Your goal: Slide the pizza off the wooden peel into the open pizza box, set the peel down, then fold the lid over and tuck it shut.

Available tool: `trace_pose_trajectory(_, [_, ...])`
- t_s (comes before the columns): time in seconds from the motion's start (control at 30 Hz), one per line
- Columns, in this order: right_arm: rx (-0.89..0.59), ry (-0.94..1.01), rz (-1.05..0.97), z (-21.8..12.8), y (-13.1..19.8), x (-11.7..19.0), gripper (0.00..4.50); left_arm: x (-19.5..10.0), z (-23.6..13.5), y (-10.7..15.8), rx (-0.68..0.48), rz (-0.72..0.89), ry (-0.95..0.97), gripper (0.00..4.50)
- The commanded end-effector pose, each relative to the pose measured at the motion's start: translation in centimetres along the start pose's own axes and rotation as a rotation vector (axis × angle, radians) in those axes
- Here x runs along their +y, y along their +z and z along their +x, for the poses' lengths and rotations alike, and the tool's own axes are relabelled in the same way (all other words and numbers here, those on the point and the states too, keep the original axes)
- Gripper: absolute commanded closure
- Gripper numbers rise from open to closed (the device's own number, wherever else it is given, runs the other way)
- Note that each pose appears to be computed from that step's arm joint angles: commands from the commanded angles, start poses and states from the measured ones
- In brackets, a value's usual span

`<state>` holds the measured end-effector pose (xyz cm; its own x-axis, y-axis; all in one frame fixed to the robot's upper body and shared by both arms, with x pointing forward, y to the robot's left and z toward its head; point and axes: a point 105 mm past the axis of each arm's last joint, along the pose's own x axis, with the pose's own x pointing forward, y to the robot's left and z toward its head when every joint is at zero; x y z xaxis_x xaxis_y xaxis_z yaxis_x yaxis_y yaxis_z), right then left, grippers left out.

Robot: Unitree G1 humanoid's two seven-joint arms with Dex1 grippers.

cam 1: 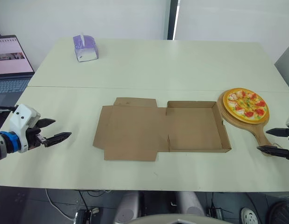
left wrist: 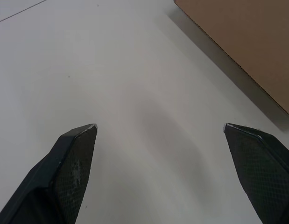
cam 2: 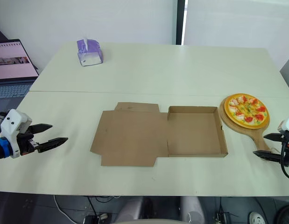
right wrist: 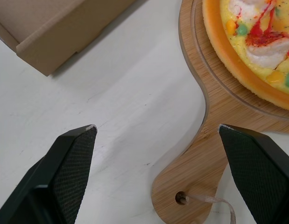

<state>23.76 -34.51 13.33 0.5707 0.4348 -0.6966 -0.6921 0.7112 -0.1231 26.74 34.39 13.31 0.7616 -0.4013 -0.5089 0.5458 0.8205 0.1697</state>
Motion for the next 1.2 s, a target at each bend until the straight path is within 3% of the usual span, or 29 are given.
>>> trace_pose_trajectory(0.03, [-0.047, -0.048, -0.032, -0.9, 1.1, -0.7, 0.04, -0.1, -0.6, 1.4, -0.078, -0.022, -0.02, 0.0])
trace_pose_trajectory(0.37, [-0.105, -0.099, 0.012, -1.1, 1.4, -1.1, 0.04, -2.6, -0.9, 3.6, -0.146, -0.033, -0.149, 0.0])
trace_pose_trajectory(0.63, [-0.169, -0.127, 0.058, -1.8, 2.1, -0.2, 0.04, -12.4, 2.7, 10.9, -0.334, 0.26, -0.502, 0.0])
trace_pose_trajectory(0.83, [-0.185, -0.16, 0.109, -2.0, 2.3, 1.2, 0.04, -19.1, 3.0, 14.5, -0.463, 0.391, -0.822, 0.0])
trace_pose_trajectory(0.97, [-0.144, -0.225, 0.132, -1.8, 2.1, 1.5, 0.04, -21.2, 2.5, 15.8, -0.516, 0.447, -0.954, 0.0])
trace_pose_trajectory(1.2, [-0.032, -0.356, 0.259, -1.1, 1.1, 0.1, 0.04, -22.4, 2.5, 17.3, -0.581, 0.52, -0.985, 0.0])
